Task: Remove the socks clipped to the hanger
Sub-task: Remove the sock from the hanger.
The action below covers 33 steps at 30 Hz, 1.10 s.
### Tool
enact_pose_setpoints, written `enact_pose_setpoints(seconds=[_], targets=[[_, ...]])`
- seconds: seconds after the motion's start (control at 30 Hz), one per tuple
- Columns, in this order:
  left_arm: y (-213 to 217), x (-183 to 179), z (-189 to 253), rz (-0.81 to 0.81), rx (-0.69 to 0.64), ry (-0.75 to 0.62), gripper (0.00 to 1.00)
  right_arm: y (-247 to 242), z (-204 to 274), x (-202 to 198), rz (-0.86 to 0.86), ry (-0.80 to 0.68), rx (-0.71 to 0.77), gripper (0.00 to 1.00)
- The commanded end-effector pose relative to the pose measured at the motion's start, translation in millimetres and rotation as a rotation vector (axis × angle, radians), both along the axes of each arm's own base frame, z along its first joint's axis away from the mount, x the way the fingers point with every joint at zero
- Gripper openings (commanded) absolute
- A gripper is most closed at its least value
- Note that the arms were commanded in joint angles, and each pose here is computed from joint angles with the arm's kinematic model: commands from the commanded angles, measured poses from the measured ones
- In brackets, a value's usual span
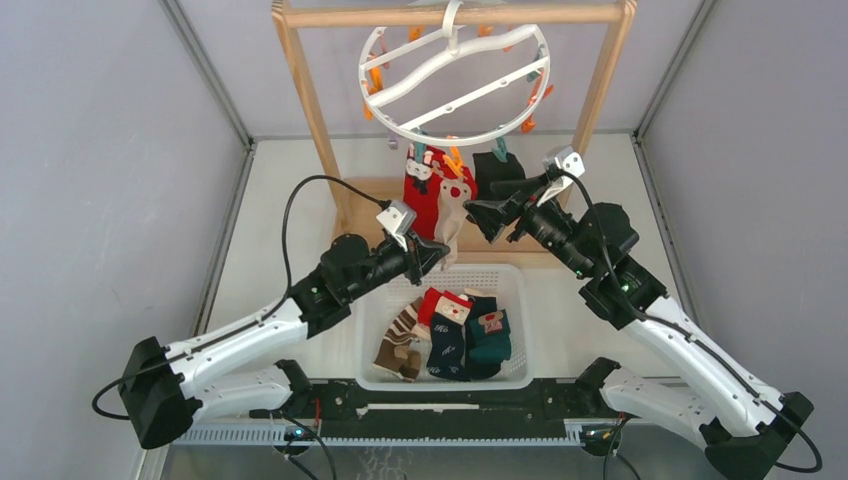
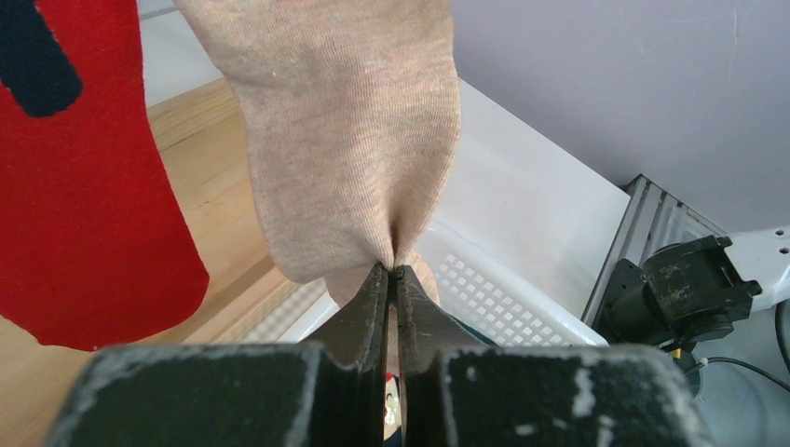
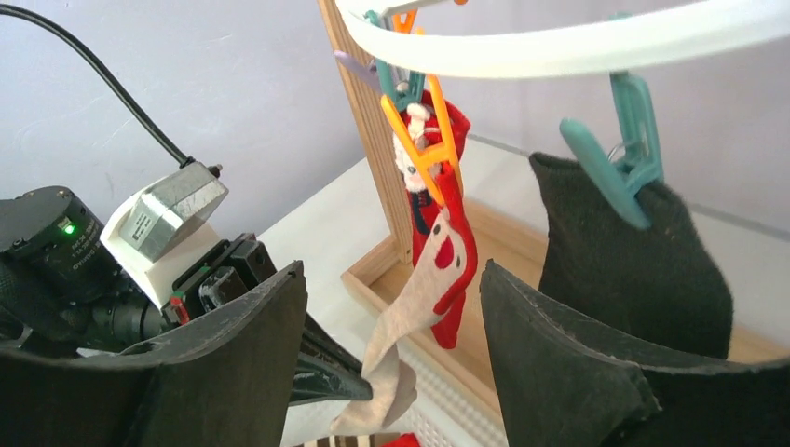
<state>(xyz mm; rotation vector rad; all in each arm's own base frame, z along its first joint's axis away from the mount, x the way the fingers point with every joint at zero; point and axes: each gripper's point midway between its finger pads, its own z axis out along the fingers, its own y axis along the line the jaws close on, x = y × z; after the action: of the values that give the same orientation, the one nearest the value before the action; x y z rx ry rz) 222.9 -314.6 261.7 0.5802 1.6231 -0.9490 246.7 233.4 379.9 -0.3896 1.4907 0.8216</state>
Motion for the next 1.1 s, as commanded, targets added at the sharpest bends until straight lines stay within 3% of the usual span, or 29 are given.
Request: enact_pose_setpoints(seconds=[0.0, 1.07], targets=[[3, -2, 40, -0.014, -0.071, -0.081, 0.08, 2, 41, 6, 0.003, -0.152, 0.018, 0.75], [17, -3, 41, -0.004, -0.062, -0.085, 0.08, 27, 49, 59, -0.045, -0.199, 0.010, 0.73]])
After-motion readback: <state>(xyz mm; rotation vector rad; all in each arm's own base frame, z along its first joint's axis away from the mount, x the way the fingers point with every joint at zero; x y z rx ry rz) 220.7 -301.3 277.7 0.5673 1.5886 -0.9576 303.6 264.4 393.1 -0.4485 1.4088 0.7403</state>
